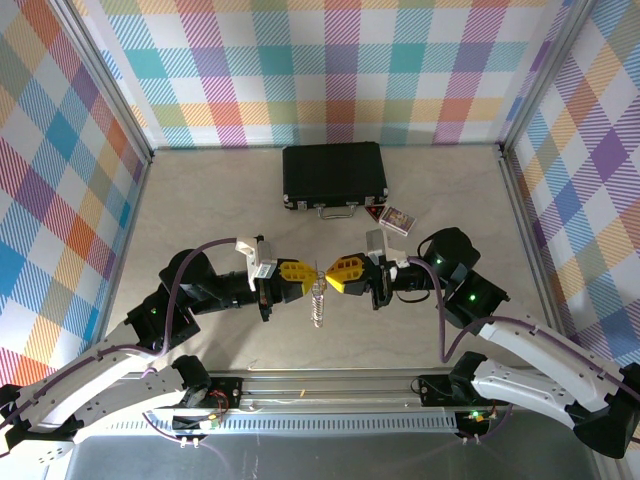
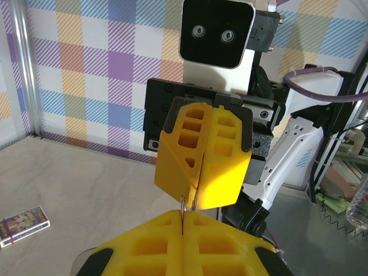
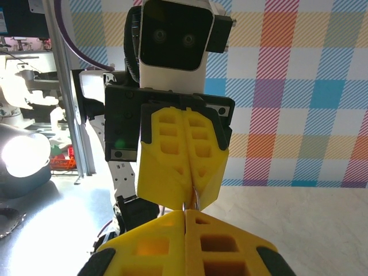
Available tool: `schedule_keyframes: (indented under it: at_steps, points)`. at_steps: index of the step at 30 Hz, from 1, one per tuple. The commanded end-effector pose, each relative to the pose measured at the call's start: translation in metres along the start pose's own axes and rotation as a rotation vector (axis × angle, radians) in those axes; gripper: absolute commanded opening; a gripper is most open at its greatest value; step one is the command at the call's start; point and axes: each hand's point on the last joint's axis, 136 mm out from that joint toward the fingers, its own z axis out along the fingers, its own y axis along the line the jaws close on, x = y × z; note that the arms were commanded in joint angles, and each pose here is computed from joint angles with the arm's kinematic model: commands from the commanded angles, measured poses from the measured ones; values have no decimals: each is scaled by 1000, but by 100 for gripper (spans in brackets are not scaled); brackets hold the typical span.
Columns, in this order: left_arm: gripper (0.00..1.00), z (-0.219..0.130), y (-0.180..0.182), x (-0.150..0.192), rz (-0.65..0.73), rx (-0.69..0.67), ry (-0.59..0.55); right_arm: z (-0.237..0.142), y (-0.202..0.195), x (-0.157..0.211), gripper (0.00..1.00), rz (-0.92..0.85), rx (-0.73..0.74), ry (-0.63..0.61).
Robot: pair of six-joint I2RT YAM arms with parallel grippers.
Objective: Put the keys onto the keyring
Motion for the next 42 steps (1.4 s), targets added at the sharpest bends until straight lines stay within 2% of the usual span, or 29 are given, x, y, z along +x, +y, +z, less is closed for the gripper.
schedule_keyframes:
  at_steps: [1, 14, 21, 27, 42]
  points:
    - [0, -7, -16, -29, 31, 52, -80, 0, 11, -6, 0, -10, -55, -8]
    - [0, -6, -17, -33, 25, 59, -83, 0, 16, -4, 0, -14, -88, 10]
    - [0, -6, -14, -31, 25, 44, -77, -12, 0, -27, 0, -10, 74, -87]
    - [0, -7, -14, -33, 30, 42, -97, -16, -5, -36, 0, 52, 121, -117]
    - [0, -5, -13, -35, 25, 43, -119, -12, 6, -29, 0, 61, 55, -87]
